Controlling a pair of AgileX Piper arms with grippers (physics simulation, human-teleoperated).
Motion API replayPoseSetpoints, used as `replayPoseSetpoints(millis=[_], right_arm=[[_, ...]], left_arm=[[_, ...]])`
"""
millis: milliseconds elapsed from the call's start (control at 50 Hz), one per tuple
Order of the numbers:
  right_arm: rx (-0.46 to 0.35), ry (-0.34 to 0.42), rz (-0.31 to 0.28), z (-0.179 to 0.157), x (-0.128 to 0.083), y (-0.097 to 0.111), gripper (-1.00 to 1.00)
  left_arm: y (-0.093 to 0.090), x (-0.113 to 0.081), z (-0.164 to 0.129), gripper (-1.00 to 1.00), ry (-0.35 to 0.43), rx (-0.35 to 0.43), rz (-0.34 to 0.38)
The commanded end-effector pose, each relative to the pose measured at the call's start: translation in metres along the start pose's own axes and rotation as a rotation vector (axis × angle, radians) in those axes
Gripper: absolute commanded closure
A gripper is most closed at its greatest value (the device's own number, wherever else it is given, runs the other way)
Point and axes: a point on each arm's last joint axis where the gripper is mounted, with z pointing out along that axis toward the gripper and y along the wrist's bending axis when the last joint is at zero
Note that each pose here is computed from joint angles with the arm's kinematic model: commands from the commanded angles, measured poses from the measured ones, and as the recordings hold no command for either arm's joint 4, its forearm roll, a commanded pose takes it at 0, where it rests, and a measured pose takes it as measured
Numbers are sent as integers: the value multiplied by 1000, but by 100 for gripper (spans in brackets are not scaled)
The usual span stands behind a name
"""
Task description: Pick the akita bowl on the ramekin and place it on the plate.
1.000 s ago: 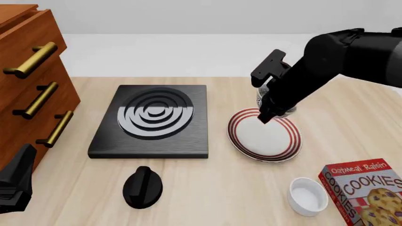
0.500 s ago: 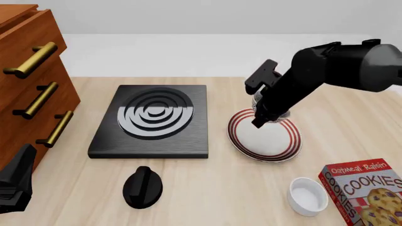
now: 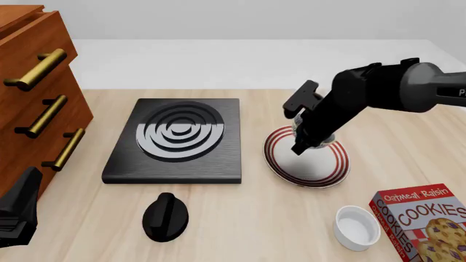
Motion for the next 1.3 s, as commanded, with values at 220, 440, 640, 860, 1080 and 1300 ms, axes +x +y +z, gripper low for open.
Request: replayPoseSetpoints(millis=[220, 440, 640, 860, 1080, 1300], right_arm=[[-4, 11, 17, 21, 4, 2, 100], [-4, 18, 29, 30, 9, 1, 100], [-11, 18, 31, 37, 7, 6, 100], [-16, 20, 35, 41, 10, 11, 100], [-19, 24, 35, 40, 11, 13, -100], [-10, 17, 42, 30, 10, 7, -100]], left_arm=[[0, 0, 0, -100, 0, 0, 0], [0, 0, 0, -100, 0, 0, 0], [0, 0, 0, -100, 0, 0, 0], [0, 0, 0, -100, 0, 0, 0], [0, 0, 0, -100, 0, 0, 0], [0, 0, 0, -100, 0, 0, 0]])
